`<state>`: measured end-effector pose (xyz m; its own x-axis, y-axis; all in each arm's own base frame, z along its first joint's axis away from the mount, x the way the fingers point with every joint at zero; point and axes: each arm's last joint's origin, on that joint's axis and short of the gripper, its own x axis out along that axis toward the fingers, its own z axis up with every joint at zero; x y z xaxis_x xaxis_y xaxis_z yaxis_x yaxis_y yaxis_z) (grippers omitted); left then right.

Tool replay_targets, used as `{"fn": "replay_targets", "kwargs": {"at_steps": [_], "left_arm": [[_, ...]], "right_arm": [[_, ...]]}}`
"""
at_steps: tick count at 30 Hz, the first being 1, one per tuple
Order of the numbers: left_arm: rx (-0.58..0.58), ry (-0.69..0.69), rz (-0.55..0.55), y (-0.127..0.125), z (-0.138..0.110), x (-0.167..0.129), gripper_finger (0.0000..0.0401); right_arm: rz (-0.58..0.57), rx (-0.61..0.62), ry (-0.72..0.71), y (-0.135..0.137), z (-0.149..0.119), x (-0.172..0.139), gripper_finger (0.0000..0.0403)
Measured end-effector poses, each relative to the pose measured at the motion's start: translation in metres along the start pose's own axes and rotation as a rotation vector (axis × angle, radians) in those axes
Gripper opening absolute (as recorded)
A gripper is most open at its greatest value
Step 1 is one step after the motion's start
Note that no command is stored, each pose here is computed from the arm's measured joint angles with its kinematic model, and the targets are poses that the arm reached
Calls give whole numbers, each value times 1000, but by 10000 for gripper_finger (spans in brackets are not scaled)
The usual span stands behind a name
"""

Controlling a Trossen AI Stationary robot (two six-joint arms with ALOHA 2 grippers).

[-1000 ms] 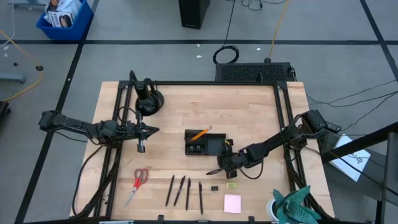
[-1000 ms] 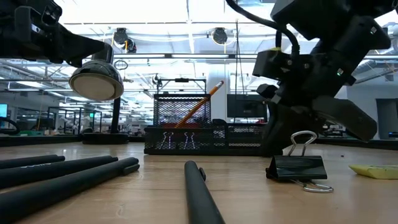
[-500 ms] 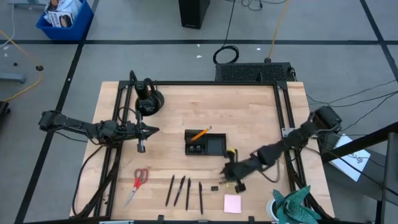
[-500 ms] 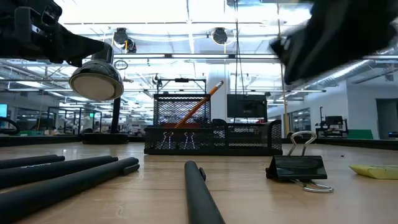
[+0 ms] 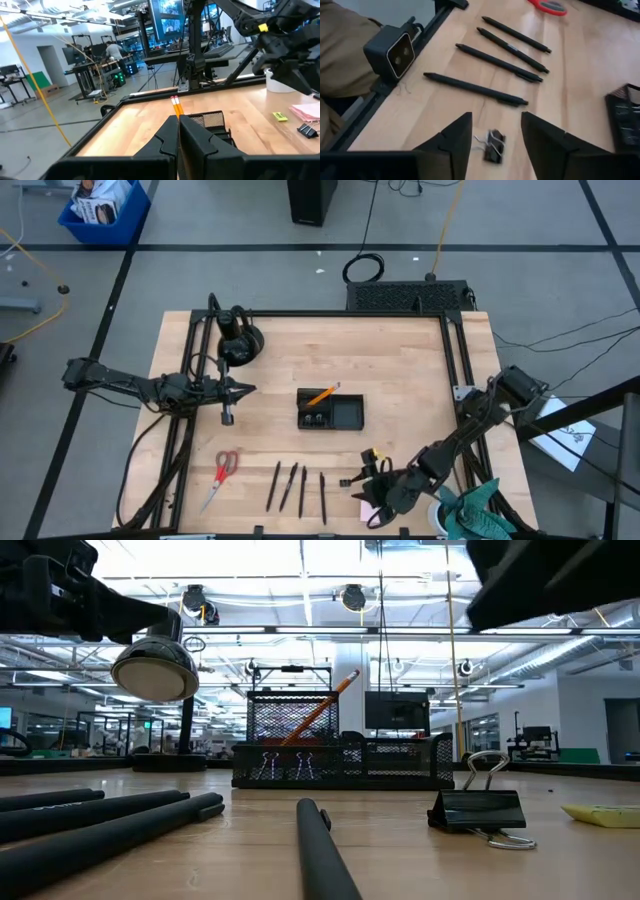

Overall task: Pick and place office supplies into organizer
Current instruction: Put the black binder clip into the black desk organizer

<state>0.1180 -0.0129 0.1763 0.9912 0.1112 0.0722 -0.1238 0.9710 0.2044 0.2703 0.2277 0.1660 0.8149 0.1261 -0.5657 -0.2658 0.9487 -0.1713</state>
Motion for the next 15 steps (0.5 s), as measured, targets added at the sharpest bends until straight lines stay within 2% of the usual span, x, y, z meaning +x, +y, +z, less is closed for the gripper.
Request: {"fn": "replay_targets", "kwargs": {"at_steps": [5, 13, 15], "left_arm": [[-13, -1, 0, 0, 0, 0, 21], [-24, 3, -1, 0, 0, 0, 21], [-23, 5, -1, 0, -1, 0, 21]], "right_arm": [[3, 4, -27, 8, -10, 20, 180], [-11, 10, 2, 13, -29, 42, 170], [-43, 10, 6, 12, -31, 44, 169]]}}
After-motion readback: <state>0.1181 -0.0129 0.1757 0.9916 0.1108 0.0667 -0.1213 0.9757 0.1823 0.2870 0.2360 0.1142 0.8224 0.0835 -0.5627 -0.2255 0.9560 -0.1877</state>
